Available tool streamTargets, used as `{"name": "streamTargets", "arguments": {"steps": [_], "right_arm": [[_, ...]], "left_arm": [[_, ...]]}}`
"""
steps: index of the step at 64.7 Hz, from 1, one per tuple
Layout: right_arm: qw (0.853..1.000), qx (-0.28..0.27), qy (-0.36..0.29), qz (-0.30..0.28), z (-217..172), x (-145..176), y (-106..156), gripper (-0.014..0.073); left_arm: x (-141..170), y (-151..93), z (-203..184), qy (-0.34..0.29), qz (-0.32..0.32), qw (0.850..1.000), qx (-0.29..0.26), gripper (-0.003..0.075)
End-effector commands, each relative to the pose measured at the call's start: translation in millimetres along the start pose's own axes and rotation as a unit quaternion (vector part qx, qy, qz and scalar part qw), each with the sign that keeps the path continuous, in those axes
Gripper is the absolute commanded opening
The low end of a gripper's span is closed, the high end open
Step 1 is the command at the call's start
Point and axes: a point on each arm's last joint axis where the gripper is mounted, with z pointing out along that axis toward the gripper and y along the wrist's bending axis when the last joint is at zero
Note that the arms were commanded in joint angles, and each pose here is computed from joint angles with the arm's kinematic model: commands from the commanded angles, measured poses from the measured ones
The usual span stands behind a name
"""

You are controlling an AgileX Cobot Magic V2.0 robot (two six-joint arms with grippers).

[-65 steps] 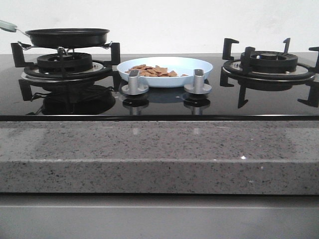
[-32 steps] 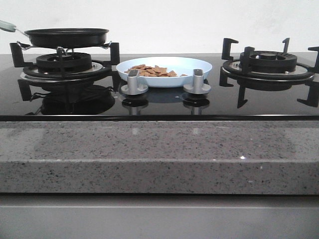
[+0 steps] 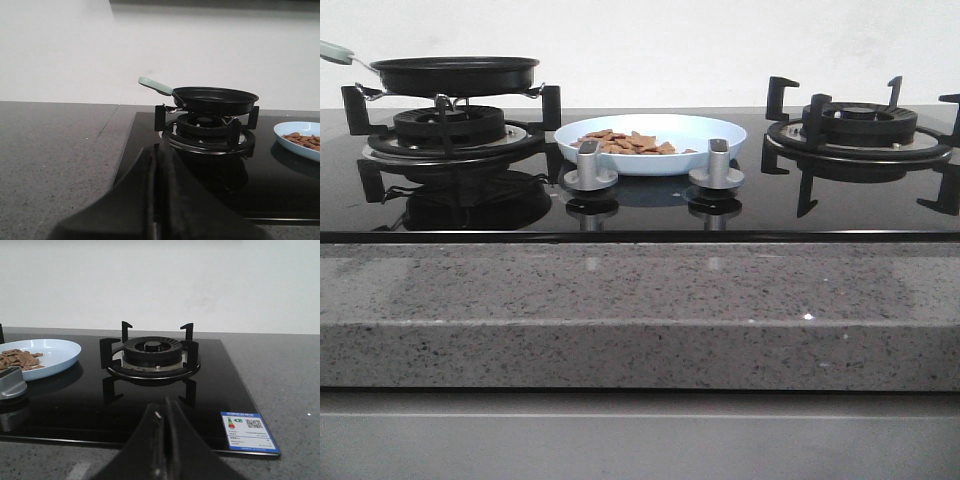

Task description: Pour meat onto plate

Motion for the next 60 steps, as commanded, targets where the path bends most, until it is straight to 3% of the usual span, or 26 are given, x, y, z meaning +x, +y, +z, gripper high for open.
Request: {"name": "streamTargets", "arguments": {"steps": [1, 60], "right_arm": [[0.998, 0.0, -0.054, -0.009, -1.9, -10.9, 0.4, -0.012], [0.999, 0.016, -0.051, -0.011, -1.8, -10.2, -1.4, -0.012]], "left_arm": [[-6.6, 0.5, -1.6, -0.046, -0.009, 0.999, -0.002, -0.002], [-6.6, 0.5, -1.6, -0.046, -0.009, 0.999, -0.002, -0.002]]}}
